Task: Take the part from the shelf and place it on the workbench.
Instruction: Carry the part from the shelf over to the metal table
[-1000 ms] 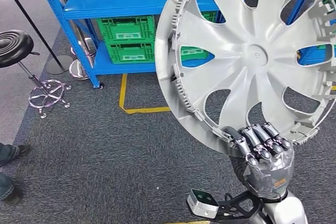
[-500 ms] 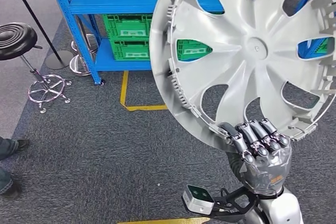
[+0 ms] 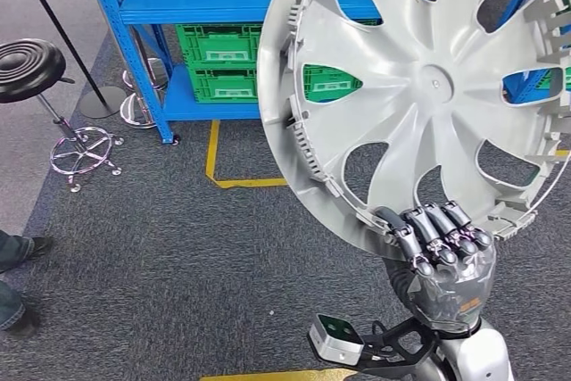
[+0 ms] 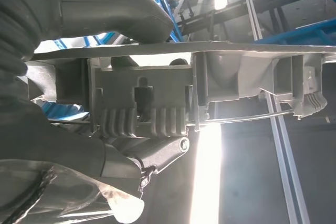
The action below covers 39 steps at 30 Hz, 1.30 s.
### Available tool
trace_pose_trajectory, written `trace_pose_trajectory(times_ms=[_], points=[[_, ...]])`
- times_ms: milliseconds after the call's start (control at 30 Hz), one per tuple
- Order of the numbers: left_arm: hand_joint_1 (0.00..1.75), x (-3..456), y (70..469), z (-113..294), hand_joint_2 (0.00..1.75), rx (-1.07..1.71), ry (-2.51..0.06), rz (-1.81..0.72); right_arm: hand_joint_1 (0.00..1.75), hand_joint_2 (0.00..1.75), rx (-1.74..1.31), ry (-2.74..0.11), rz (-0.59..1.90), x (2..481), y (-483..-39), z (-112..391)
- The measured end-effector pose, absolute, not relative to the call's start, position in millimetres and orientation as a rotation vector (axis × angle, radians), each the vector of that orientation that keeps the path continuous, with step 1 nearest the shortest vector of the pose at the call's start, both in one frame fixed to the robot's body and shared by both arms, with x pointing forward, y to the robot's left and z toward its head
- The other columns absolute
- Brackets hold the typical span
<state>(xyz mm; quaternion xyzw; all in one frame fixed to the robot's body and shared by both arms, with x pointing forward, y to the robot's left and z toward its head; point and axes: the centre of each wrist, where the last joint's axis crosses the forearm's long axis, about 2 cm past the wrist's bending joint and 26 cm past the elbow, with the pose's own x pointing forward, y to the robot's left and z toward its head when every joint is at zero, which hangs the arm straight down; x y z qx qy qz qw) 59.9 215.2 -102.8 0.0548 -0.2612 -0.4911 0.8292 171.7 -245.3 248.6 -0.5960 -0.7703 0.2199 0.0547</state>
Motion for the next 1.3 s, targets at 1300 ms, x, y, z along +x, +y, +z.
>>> trace_pose_trajectory(times_ms=[1300], points=[[0.0,49,208,-104,1.75,0.028,-0.381,-0.112,1.75,1.75,-1.85,-2.281,0.703,142,-255,250]])
